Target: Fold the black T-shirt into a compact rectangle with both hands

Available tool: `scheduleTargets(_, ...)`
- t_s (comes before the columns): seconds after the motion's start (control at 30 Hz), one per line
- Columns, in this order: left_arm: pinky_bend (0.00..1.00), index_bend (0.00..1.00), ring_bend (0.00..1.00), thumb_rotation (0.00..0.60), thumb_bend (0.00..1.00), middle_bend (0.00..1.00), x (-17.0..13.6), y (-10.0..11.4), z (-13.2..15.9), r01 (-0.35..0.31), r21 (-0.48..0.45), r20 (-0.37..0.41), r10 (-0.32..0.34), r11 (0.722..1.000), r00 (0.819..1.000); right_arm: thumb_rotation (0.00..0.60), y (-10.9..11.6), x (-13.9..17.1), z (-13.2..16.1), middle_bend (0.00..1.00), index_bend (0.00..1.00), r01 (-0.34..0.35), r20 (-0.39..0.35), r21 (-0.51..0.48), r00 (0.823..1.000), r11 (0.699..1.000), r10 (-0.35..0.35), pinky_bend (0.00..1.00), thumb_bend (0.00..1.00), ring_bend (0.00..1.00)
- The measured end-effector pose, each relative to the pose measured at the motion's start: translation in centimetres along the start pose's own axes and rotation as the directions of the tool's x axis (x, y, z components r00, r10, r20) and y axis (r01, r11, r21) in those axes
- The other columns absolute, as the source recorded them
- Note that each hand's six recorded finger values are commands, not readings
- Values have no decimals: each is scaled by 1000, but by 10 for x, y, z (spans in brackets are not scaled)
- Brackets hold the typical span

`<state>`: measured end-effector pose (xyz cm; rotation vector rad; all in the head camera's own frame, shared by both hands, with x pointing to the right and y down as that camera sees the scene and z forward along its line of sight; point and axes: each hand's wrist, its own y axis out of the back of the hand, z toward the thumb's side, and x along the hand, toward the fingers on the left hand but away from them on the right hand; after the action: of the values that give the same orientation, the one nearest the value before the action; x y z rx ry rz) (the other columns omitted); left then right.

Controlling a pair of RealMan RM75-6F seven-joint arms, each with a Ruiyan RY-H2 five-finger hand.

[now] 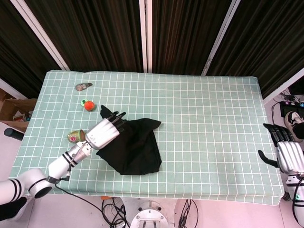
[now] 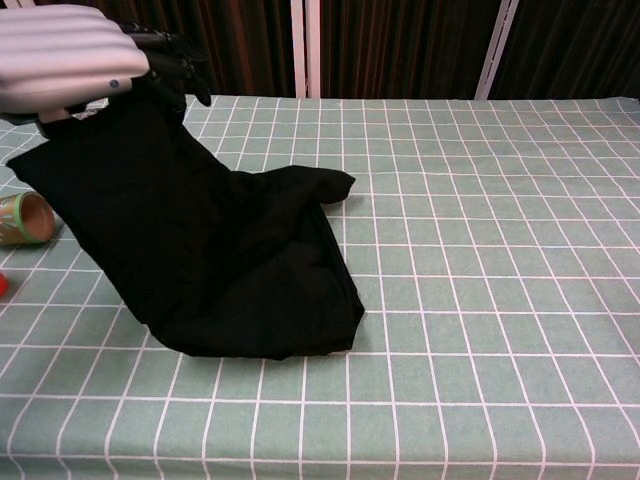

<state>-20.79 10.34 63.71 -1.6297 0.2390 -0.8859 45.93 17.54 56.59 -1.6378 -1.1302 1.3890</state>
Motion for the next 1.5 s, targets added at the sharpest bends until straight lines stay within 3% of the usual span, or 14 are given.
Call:
scheduleTargets(0.47, 173, 520, 77, 600, 715, 222, 66, -21, 61, 130, -7, 76, -130, 991, 989, 600, -4, 2, -12, 160, 135, -9, 27, -10, 1000, 1000, 10, 137, 235, 81)
scheduleTargets(0.77, 173, 513, 77, 600, 700, 220, 94, -34, 79, 148, -48, 58, -145, 988, 988, 600, -9, -1, -15, 160, 135, -22, 32, -15, 999, 1000, 22, 132, 235, 81)
scheduleTargets(1.03, 171, 386, 70, 600, 601, 187, 99, -31, 86, 109, -60, 49, -106, 992, 993, 600, -9, -2, -18, 160, 137, -24, 42, -20, 999, 1000, 25, 131, 235, 82)
scheduleTargets(1.4, 165, 372, 52, 600, 604, 155, 85, -41, 110, 157, -10, 109, -155, 988, 982, 600, -10, -1, -22, 160, 140, -23, 52, -27, 998, 999, 25, 127, 235, 81)
scheduleTargets(1.47, 165, 348, 51, 600, 558, 144, 83, -41, 114, 163, -25, 114, -159, 986, 981, 600, -10, -1, -22, 160, 140, -24, 52, -26, 998, 999, 26, 127, 235, 81)
scheduleTargets(1.5, 165, 321, 49, 600, 483, 134, 82, -41, 115, 165, -32, 116, -160, 986, 980, 600, -10, -1, -22, 160, 140, -25, 52, -26, 998, 999, 27, 127, 235, 81)
